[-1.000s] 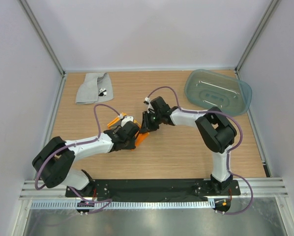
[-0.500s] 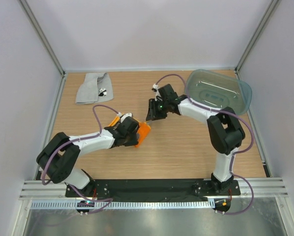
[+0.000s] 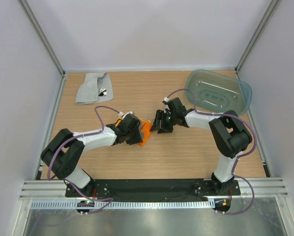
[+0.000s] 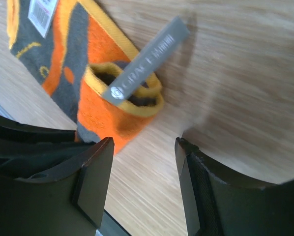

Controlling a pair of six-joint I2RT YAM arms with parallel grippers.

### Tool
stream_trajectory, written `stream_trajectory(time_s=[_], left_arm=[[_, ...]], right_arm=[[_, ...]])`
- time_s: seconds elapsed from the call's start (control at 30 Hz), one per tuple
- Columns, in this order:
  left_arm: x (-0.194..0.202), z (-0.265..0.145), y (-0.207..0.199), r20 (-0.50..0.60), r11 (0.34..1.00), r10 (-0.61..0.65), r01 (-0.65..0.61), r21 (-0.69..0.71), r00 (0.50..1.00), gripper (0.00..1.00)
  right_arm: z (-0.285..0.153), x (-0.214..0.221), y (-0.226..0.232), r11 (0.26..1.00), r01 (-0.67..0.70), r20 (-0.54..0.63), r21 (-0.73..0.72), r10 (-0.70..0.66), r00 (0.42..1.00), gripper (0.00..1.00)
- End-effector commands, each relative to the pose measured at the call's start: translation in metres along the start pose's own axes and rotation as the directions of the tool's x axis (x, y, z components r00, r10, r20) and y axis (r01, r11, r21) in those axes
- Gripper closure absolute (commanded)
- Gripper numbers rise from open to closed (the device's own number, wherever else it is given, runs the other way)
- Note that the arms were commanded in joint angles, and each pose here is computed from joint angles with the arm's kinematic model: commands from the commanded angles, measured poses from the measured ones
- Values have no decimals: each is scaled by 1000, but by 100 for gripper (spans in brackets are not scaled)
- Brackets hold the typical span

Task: Roll the towels
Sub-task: Roll the towel

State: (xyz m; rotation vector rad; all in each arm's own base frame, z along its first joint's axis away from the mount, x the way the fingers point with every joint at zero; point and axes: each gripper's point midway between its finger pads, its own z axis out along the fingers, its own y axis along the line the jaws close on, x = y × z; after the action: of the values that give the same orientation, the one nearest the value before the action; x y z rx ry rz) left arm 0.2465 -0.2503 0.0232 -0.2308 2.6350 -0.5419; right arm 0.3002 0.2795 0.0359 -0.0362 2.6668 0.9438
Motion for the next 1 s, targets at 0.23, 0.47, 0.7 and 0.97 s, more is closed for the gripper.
stream_trajectory(time_s=[0.23,0.47,0.7,0.97], left_arm=[[6,0,-4,-25,999,-13,14,34,1000,76],[3,-9,-2,-8,999,25,-25,28,1000,73],[-11,-41,13,104,955,234,-208,-210,967,50],[-30,-71,-27,218,866,475,-408,-291,853,44]], right_arm=[[30,0,21,998,-41,0,-54,41,999,40],[39,2,23,996,-43,5,-80,44,999,72],[30,0,22,999,-9,-8,-36,8,1000,89],[18,-2,28,999,28,-21,-20,-29,999,89]])
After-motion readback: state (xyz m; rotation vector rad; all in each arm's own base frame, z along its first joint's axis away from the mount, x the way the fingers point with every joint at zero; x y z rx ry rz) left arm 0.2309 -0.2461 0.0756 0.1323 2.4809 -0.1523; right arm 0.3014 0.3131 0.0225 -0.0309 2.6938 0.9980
